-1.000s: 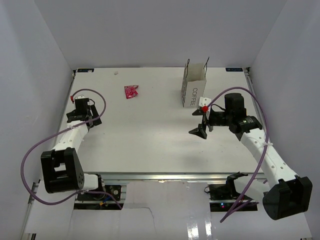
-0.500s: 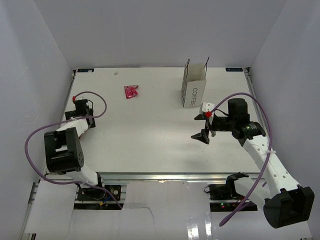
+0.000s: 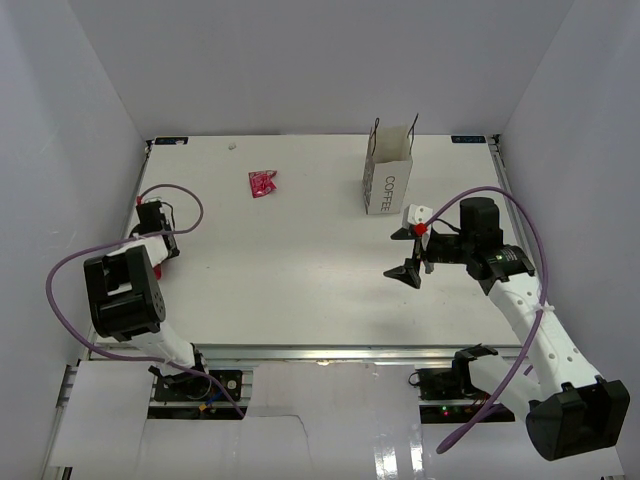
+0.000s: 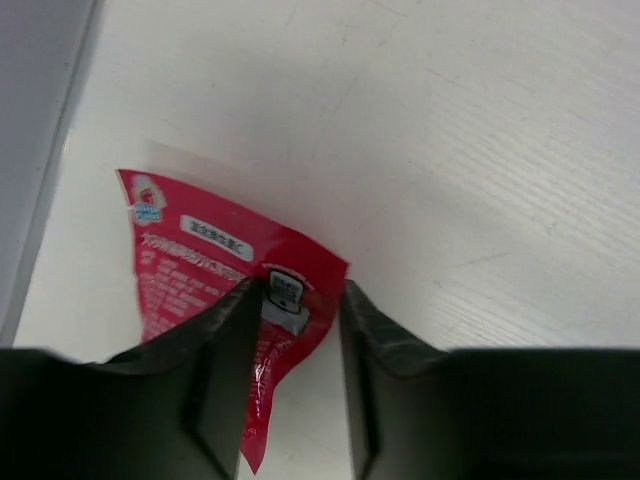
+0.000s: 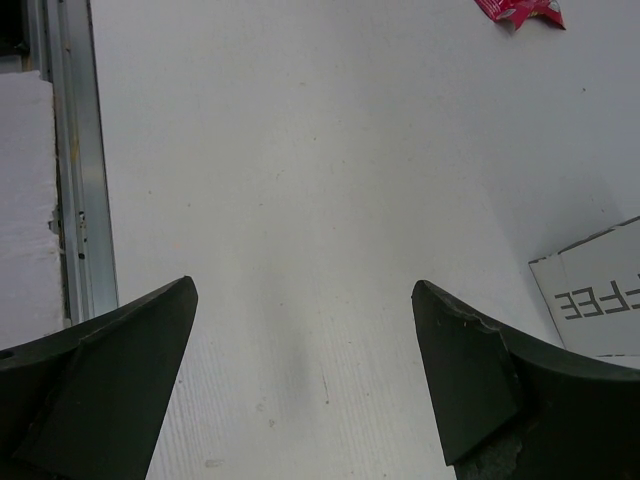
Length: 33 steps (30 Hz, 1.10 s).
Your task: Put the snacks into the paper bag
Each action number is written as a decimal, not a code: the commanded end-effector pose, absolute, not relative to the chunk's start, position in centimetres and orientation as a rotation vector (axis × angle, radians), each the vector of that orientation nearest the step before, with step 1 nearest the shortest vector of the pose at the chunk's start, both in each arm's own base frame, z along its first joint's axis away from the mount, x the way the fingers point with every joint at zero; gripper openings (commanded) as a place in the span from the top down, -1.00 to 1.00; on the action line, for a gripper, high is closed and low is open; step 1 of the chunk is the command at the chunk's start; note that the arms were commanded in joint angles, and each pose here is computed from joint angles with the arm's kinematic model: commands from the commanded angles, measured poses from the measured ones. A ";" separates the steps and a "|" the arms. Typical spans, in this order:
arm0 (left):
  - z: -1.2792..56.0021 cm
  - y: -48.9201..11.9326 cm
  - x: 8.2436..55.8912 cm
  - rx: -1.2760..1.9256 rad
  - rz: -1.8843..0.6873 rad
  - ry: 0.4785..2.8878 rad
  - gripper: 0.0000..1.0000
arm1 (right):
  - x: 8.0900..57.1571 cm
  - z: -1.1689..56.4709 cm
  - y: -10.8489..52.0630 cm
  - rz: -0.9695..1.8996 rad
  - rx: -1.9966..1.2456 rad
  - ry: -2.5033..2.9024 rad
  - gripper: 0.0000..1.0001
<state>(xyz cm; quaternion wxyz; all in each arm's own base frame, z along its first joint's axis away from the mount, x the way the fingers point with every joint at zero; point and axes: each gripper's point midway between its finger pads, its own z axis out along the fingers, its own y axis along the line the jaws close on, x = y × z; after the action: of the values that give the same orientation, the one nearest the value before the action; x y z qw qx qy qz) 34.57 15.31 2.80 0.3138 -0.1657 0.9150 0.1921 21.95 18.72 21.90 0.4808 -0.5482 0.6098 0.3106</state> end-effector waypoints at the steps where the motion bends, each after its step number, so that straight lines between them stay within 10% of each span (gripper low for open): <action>1: 0.5 12.6 33.9 -0.401 0.297 2.530 0.14 | 21.1 21.8 18.7 0.802 -1.330 1.492 -0.87; 11: 5.8 5.8 37.1 -0.180 -0.210 2.377 1.00 | 20.9 21.5 19.2 0.855 -1.341 1.468 -0.87; 33: 15.9 -18.4 26.6 0.424 -1.297 2.058 1.00 | 21.6 19.8 28.2 0.750 -1.871 0.720 -0.80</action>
<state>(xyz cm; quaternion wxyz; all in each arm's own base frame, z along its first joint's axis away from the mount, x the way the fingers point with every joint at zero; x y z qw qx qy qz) 28.32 -17.33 14.27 0.3316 0.1280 0.8136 -0.4601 20.92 26.48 19.00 0.4359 -0.6900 0.4393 0.3754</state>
